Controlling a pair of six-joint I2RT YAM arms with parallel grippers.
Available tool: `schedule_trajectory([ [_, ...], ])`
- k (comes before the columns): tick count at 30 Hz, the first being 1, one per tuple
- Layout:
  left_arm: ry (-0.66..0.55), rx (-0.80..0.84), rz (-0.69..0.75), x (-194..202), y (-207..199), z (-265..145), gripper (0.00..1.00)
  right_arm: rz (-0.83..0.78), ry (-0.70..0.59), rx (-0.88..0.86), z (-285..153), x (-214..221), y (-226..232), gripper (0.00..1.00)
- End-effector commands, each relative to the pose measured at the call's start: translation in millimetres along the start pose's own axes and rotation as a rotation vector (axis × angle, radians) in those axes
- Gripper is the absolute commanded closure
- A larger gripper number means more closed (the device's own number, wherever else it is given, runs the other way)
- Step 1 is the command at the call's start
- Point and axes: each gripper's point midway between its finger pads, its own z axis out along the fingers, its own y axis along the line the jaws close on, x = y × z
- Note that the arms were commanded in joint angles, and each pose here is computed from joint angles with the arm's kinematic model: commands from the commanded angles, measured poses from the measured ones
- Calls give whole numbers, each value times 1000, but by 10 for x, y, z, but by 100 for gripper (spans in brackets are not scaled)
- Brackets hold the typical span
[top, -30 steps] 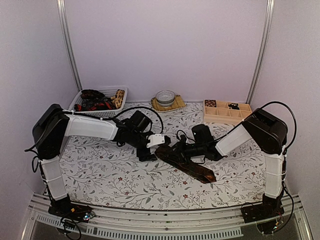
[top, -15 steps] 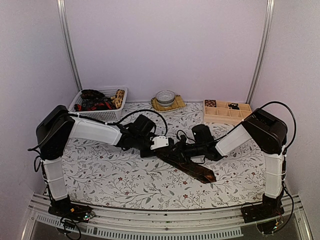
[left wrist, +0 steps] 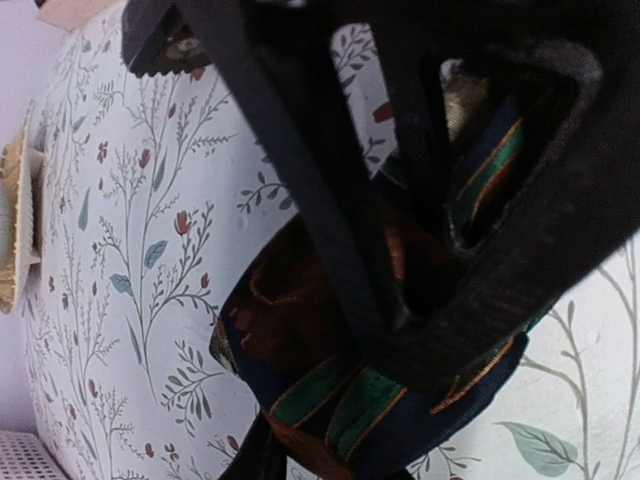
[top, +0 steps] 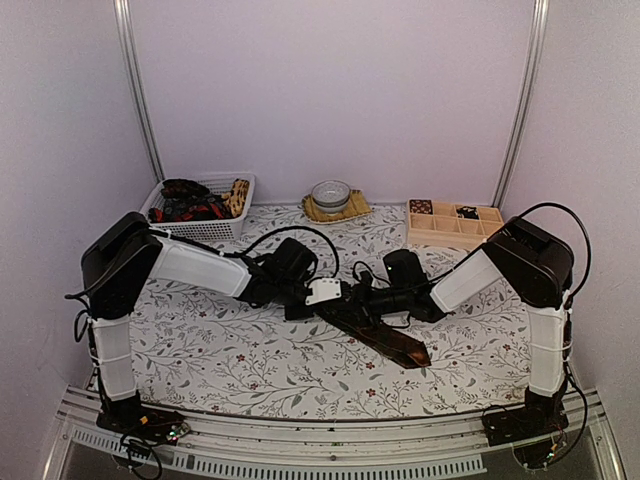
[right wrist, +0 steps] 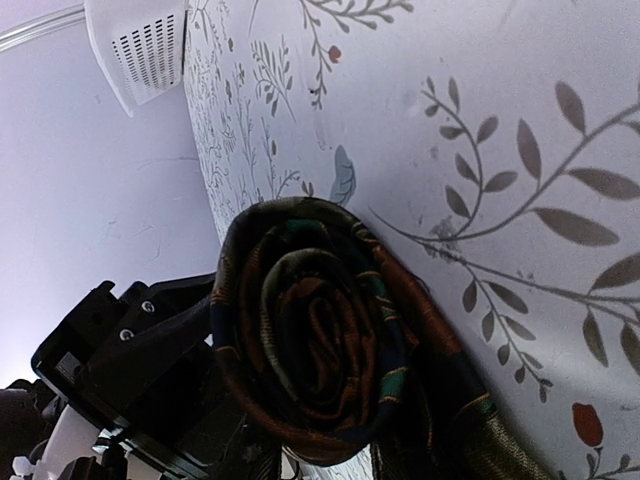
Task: Roll the ties
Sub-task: Roll the tie at the center of the board.
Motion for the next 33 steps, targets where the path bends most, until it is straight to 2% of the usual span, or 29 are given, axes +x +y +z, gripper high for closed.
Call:
schedule_trajectory([
  [1, 12, 10, -6, 45, -125, 89, 87, 112, 11, 175, 54, 75, -694, 69],
  [11, 21, 33, -9, 52, -270, 53, 85, 115, -3, 172, 53, 46, -678, 67],
  [13, 21, 57, -12, 53, -301, -4, 74, 117, -4, 180, 50, 47, -713, 69],
  [17, -33, 83, -24, -54, -256, -276, 43, 121, 2, 192, 51, 71, -796, 73],
  [19, -61, 57, -40, -92, -166, -367, 37, 129, 4, 190, 45, 82, -836, 74],
  [25, -22, -44, -41, -23, -5, -307, 34, 137, 6, 188, 45, 93, -847, 75],
  [33, -32, -90, 64, -126, -48, -181, 37, 136, 6, 188, 46, 83, -832, 74],
])
